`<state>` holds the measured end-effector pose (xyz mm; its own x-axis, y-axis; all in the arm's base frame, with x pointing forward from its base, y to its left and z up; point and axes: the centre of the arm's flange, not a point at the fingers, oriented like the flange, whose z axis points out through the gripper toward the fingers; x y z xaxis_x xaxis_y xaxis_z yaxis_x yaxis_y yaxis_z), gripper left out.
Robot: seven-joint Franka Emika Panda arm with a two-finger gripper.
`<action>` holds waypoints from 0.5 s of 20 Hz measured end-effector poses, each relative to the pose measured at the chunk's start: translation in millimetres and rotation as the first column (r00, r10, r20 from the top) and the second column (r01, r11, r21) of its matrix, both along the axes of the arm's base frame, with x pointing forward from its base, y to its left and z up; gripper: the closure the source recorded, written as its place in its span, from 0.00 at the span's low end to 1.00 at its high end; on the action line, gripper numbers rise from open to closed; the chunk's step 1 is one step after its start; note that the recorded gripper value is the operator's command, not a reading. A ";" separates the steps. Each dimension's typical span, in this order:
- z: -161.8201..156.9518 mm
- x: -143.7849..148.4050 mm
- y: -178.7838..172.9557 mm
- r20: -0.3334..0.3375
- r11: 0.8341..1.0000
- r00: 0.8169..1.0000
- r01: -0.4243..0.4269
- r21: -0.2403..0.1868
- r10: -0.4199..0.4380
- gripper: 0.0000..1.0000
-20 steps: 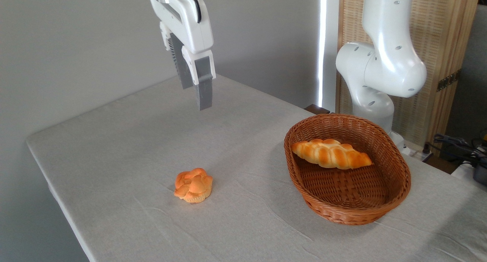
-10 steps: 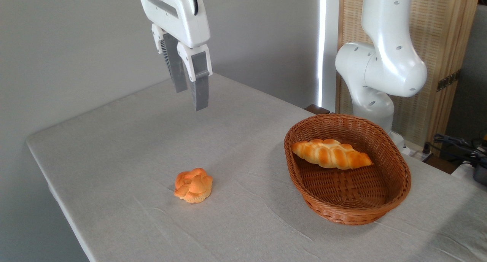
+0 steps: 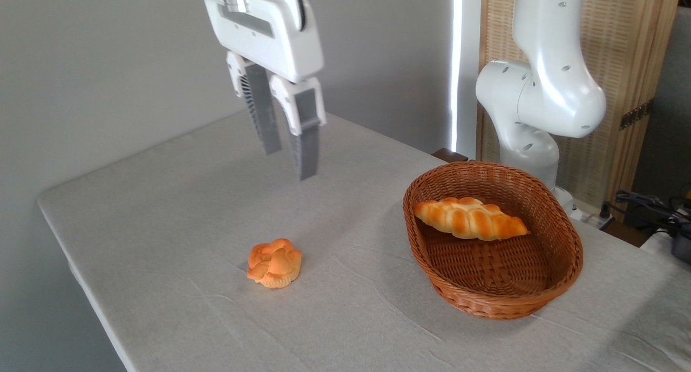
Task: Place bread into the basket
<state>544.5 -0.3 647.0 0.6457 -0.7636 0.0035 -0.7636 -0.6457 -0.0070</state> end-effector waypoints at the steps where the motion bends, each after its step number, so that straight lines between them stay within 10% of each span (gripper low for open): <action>1: -1.5 -1.7 3.6 -0.016 1.000 1.000 -0.007 0.000 0.007 0.00; 10: -8.6 0.5 -11.3 -0.038 1.000 0.999 -0.005 0.001 0.005 0.00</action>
<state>545.0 -11.6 638.4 0.6491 -0.7604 -0.0218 -0.7601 -0.6494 0.0212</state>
